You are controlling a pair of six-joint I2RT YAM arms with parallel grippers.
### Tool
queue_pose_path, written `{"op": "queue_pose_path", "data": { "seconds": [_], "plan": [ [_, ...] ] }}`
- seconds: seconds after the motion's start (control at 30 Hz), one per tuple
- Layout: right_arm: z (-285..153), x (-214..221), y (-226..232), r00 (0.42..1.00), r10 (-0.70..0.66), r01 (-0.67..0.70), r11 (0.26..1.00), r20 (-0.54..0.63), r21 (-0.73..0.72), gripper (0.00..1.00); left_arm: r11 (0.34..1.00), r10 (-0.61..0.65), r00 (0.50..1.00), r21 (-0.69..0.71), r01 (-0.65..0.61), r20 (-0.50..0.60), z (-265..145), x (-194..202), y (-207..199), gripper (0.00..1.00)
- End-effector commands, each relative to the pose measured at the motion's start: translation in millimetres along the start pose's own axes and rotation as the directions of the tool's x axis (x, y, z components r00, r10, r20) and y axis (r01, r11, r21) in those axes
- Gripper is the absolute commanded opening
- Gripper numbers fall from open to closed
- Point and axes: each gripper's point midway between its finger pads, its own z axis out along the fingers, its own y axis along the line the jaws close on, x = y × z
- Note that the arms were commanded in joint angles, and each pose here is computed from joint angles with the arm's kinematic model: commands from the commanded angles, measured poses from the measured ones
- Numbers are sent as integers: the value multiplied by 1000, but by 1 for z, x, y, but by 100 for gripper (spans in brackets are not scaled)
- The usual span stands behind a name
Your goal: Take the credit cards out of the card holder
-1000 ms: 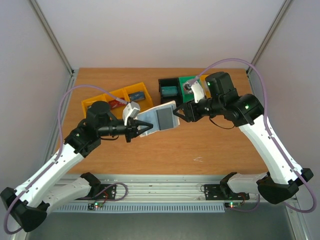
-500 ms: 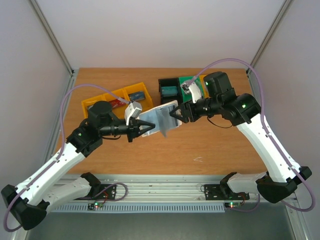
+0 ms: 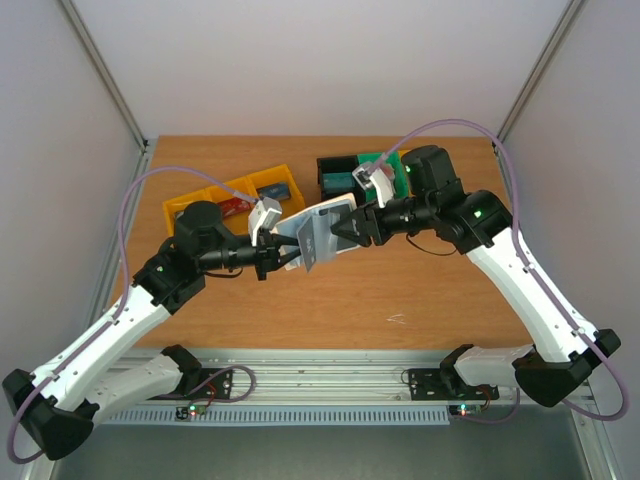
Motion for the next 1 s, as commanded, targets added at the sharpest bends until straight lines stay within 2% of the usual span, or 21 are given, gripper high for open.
{"op": "queue_pose_path", "data": {
  "seconds": [0.0, 0.13, 0.17, 0.23, 0.33, 0.5, 0.67, 0.73, 0.87, 0.9, 0.97],
  "plan": [
    [-5, -7, 15, 999, -22, 25, 998, 42, -59, 41, 999, 30, 998, 21, -31, 57, -1, -13, -7, 0],
    [-11, -4, 22, 998, -39, 42, 996, 50, -78, 9, 999, 25, 998, 21, -26, 57, -3, -12, -8, 0],
    [-13, -3, 24, 998, -42, 46, 996, 52, -79, 5, 999, 24, 998, 21, -26, 57, -4, -12, -8, 0],
    [-14, -1, 25, 998, -42, 46, 995, 51, -83, 2, 1000, 16, 998, 22, -17, 58, -3, -10, -7, 0],
    [-16, -1, 25, 998, -32, 36, 996, 46, -82, 1, 999, 1, 998, 35, -3, 70, -4, -9, -8, 2],
    [-26, -7, 25, 997, -28, 30, 999, 70, -38, 1, 998, 0, 997, 60, -5, 82, -13, -5, -15, 48],
    [-27, -6, 29, 998, -29, 32, 998, 62, -59, 1, 990, 26, 996, 137, -38, 85, -21, 5, -29, 75],
    [-28, -6, 33, 998, -32, 37, 996, 59, -81, 1, 986, 31, 995, 162, -46, 92, -21, 3, -33, 80],
    [-29, -5, 40, 998, -43, 48, 993, 45, -111, 1, 991, -10, 995, 134, -4, 102, -11, -6, -21, 81],
    [-30, -5, 42, 998, -49, 53, 991, 42, -122, 1, 992, -18, 994, 130, 4, 110, -9, -9, -18, 80],
    [-33, -3, 49, 997, -68, 73, 985, 42, -155, 1, 993, -39, 991, 115, 24, 124, -7, -13, -14, 70]
  ]
}}
